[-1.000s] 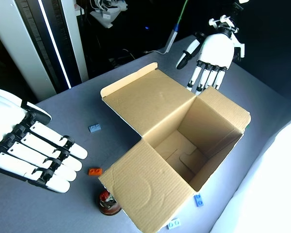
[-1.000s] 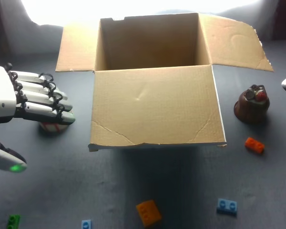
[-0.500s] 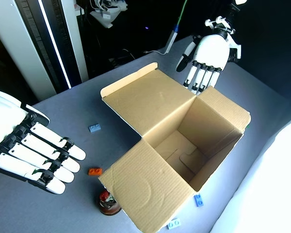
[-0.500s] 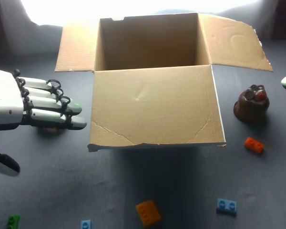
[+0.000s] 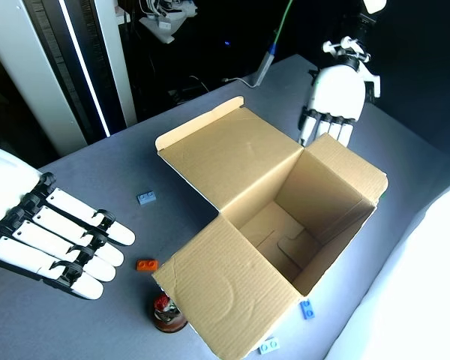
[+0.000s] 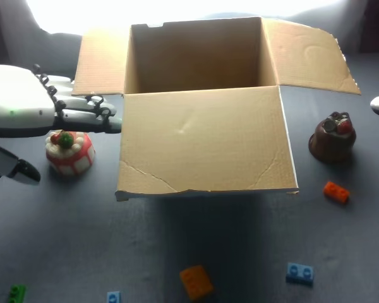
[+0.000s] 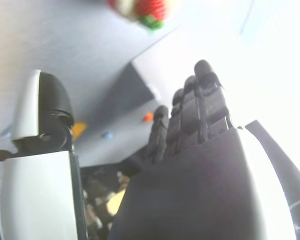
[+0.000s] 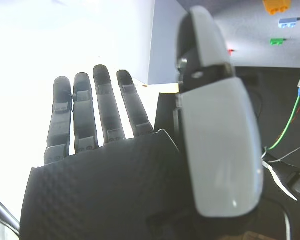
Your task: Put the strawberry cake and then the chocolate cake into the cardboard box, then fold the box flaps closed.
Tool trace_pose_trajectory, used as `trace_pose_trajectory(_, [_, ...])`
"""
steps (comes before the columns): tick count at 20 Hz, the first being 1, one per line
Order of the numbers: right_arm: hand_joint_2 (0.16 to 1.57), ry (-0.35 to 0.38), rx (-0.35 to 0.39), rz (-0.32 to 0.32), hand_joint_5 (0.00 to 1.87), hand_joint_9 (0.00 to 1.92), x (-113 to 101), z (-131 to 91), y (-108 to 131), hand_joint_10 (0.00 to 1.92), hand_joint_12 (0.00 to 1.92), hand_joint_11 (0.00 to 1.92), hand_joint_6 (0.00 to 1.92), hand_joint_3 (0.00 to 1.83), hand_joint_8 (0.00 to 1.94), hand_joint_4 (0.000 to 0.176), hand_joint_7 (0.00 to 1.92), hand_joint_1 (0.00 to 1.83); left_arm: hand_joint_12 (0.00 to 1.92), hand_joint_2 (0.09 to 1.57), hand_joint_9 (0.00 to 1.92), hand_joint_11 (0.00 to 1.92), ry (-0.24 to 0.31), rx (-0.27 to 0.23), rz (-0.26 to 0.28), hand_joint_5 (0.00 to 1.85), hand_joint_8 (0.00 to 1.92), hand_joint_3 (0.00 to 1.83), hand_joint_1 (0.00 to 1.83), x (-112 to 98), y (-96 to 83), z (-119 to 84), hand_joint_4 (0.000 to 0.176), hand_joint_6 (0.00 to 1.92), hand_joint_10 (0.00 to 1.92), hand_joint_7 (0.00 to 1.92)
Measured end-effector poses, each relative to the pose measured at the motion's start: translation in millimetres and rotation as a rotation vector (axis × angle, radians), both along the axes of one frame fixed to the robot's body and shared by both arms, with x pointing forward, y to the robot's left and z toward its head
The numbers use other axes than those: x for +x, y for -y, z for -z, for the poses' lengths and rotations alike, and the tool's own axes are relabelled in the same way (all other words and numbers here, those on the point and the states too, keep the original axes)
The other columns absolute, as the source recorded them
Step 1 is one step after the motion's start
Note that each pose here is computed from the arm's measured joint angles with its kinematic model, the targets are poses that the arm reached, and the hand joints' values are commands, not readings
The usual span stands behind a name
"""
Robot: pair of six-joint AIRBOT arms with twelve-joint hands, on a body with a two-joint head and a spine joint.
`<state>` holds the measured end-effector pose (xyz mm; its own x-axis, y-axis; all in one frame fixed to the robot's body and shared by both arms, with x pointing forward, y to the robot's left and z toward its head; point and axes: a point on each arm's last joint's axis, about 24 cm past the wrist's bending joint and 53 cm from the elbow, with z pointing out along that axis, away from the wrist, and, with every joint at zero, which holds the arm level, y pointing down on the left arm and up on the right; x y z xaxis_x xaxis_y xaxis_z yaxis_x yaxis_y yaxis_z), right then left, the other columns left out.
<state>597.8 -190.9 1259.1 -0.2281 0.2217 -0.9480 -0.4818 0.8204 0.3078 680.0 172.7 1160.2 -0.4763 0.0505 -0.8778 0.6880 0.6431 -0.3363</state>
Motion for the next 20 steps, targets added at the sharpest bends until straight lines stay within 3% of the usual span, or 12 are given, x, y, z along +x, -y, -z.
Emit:
trace_pose_trajectory(2, [1.08, 0.005, 0.003, -0.001, 0.04, 0.11, -0.1, -1.4, -0.3, 0.00, 0.25, 0.00, 0.00, 0.00, 0.00, 0.021, 0.09, 0.80, 0.38, 1.01, 0.05, 0.00, 0.005, 0.010, -0.024, 0.01, 0.00, 0.00, 1.17, 9.8, -3.1, 3.0, 0.088, 0.00, 0.00, 0.03])
trace_pose_trajectory(4, [1.07, 0.006, 0.004, -0.002, 0.05, 0.11, -0.1, -1.6, -0.5, 0.00, 0.36, 0.00, 0.00, 0.00, 0.00, 0.017, 0.08, 0.79, 0.37, 1.01, 0.04, 0.00, 0.006, 0.015, -0.052, 0.00, 0.00, 0.00, 1.17, 20.1, -7.9, 5.2, 0.081, 0.00, 0.00, 0.02])
trace_pose_trajectory(6, [1.06, 0.005, 0.004, -0.002, 0.06, 0.10, -0.1, -1.5, -0.5, 0.01, 0.28, 0.00, 0.01, 0.00, 0.01, 0.015, 0.10, 0.84, 0.40, 1.02, 0.05, 0.00, -0.005, 0.008, -0.077, 0.00, 0.00, 0.00, 1.13, 30.7, -9.8, 7.7, 0.088, 0.00, 0.00, 0.03])
trace_pose_trajectory(10, [1.07, 0.006, 0.004, -0.002, 0.08, 0.13, -0.1, -1.7, -0.6, 0.01, 0.35, 0.00, 0.01, 0.00, 0.00, 0.008, 0.12, 0.82, 0.52, 1.02, 0.09, 0.00, -0.043, 0.013, -0.104, 0.01, 0.00, 0.00, 1.11, 39.2, -12.9, 22.3, 0.092, 0.00, 0.01, 0.06])
trace_pose_trajectory(12, [1.09, 0.007, 0.004, -0.002, 0.05, 0.09, -0.1, -1.8, -0.6, 0.00, 0.18, 0.00, 0.00, 0.01, 0.00, 0.014, 0.09, 0.81, 0.47, 1.02, 0.08, 0.00, -0.066, 0.036, -0.100, 0.01, 0.00, 0.00, 1.12, 38.2, -12.3, 34.4, 0.095, 0.00, 0.00, 0.05])
trace_pose_trajectory(15, [1.10, 0.007, 0.004, -0.002, 0.03, 0.09, -0.1, -2.0, -0.6, 0.00, 0.17, 0.00, 0.00, 0.01, 0.00, 0.018, 0.07, 0.82, 0.44, 1.03, 0.06, 0.00, -0.083, 0.045, -0.108, 0.01, 0.00, 0.00, 1.14, 42.0, -12.5, 44.5, 0.097, 0.00, 0.00, 0.03])
trace_pose_trajectory(18, [1.08, 0.007, 0.003, -0.002, 0.06, 0.09, -0.1, -1.8, -0.6, 0.00, 0.15, 0.00, 0.01, 0.00, 0.00, 0.000, 0.09, 0.88, 0.51, 1.04, 0.07, 0.00, -0.081, 0.058, -0.118, 0.02, 0.00, 0.01, 1.13, 46.7, -11.2, 48.9, 0.095, 0.00, 0.00, 0.04])
trace_pose_trajectory(20, [1.09, 0.008, 0.004, -0.002, 0.04, 0.08, -0.1, -2.1, -0.6, 0.00, 0.15, 0.00, 0.00, 0.00, 0.00, 0.004, 0.08, 0.83, 0.52, 1.03, 0.08, 0.00, -0.082, 0.066, -0.118, 0.03, 0.01, 0.00, 1.15, 48.2, -8.4, 52.3, 0.092, 0.00, 0.01, 0.06])
